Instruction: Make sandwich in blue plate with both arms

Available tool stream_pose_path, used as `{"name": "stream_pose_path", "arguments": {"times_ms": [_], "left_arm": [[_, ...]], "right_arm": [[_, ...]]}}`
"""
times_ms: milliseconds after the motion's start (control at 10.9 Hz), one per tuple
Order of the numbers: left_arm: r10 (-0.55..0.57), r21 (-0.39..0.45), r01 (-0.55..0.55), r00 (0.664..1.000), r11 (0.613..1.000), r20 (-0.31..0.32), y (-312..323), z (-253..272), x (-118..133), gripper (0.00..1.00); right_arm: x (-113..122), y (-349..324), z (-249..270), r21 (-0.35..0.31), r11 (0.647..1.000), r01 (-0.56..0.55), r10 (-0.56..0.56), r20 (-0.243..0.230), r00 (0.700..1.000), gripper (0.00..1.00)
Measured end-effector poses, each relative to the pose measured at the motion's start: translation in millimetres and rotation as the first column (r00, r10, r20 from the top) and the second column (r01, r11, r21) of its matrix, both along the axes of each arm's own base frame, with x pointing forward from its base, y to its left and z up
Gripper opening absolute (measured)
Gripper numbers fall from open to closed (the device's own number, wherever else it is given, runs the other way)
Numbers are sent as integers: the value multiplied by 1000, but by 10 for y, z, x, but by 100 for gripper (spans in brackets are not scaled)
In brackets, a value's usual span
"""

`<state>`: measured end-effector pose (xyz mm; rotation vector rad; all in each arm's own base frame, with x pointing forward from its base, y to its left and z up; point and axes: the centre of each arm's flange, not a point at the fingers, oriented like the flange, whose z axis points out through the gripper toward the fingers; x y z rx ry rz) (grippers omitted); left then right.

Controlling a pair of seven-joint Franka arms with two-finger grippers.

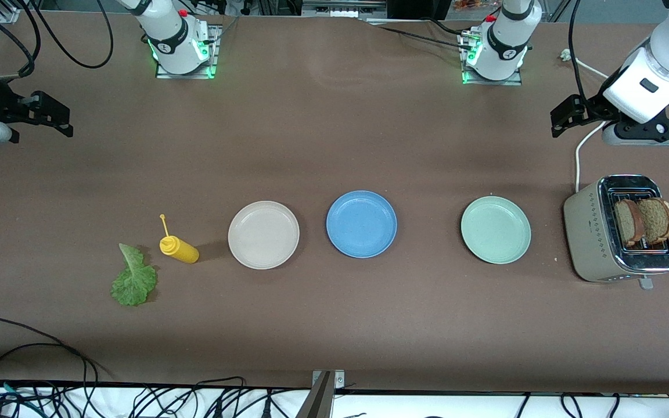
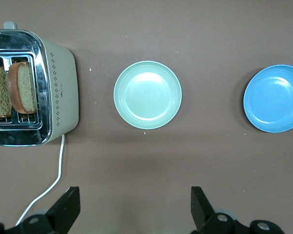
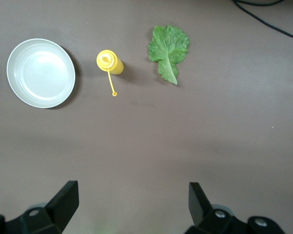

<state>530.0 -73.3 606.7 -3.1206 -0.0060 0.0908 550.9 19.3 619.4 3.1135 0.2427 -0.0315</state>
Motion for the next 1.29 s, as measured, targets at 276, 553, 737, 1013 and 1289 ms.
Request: {"name": "stream_pose_path", "arguments": {"times_ms": [276, 553, 737, 1013, 1289], "left_arm": [[0, 0, 0, 1000, 1000, -1, 0, -1, -1, 100], [-5, 0, 5, 1000, 1000, -1, -24, -1, -5, 100], [-10, 0, 10, 1000, 1000, -1, -51, -1, -9, 100], [-14, 0, 14, 1000, 1000, -1, -73, -1, -12, 100], [-14, 0, 14, 1000, 1000, -1, -74, -1, -12, 100]], "right_arm": [[1, 0, 0, 0, 1000, 0, 0, 0, 1000, 100], [1, 0, 0, 0, 1000, 0, 0, 1, 1000, 100], [1, 0, 0, 0, 1000, 0, 0, 1, 1000, 100], [2, 0, 1, 0, 1000, 0, 0, 1, 1000, 100], [2, 0, 1, 0, 1000, 0, 0, 1, 1000, 100]]}}
